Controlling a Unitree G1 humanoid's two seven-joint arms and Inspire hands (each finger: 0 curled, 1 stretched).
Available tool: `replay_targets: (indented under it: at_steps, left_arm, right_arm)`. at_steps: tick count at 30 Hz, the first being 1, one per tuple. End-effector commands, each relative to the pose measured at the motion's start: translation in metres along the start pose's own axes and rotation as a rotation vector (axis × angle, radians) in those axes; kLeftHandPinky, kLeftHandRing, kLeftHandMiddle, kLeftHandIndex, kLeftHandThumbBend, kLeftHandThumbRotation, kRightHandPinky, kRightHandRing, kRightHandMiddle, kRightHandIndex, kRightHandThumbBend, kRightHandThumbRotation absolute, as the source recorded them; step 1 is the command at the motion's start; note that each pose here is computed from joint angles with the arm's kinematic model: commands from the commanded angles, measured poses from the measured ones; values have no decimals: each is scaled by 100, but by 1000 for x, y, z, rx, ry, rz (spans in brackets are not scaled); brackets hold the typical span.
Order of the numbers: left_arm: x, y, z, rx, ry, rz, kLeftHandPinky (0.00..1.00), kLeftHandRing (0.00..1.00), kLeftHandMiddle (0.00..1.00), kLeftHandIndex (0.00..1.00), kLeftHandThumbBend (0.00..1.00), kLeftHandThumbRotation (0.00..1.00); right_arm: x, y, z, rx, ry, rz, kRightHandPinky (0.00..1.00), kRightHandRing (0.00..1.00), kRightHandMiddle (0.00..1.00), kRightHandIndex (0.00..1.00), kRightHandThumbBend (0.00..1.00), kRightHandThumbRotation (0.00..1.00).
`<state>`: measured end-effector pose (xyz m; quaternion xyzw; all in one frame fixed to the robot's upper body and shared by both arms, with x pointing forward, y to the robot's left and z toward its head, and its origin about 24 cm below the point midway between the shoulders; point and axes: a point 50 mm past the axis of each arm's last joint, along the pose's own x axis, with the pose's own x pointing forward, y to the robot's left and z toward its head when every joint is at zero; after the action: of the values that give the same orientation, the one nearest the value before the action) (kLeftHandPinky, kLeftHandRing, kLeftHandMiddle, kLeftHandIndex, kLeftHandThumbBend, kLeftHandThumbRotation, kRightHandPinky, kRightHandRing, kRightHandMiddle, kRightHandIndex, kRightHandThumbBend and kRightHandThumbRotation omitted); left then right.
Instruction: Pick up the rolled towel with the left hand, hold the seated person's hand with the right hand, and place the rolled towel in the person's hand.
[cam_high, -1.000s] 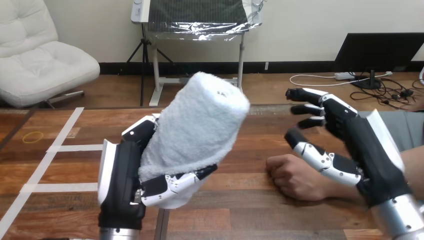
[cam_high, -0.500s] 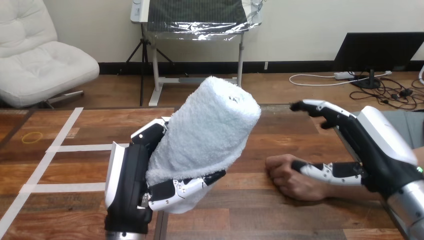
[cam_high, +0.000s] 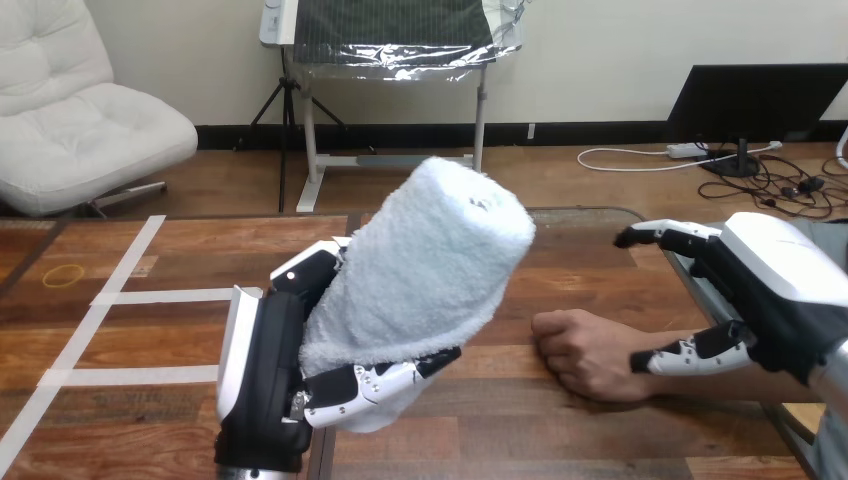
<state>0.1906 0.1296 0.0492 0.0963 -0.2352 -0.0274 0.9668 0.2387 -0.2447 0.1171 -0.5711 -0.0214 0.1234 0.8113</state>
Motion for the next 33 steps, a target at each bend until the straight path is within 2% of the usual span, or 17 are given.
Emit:
replay_targets:
  at_steps: [1, 13, 33]
  left_arm:
    - [16, -1, 14, -15, -117, 28, 37, 41, 46, 51, 72, 23]
    - [15, -1, 14, -11, -118, 19, 36, 40, 46, 51, 70, 23]
    - [14, 1, 12, -31, -107, 35, 35, 39, 45, 51, 71, 21]
  right_arm:
    - [10, -29, 20, -98, -62, -55, 73, 85, 85, 81, 85, 0]
    - [14, -32, 22, -177, 19, 15, 76, 85, 84, 80, 88, 0]
    - [24, -29, 20, -271, 102, 113, 78, 85, 84, 81, 88, 0]
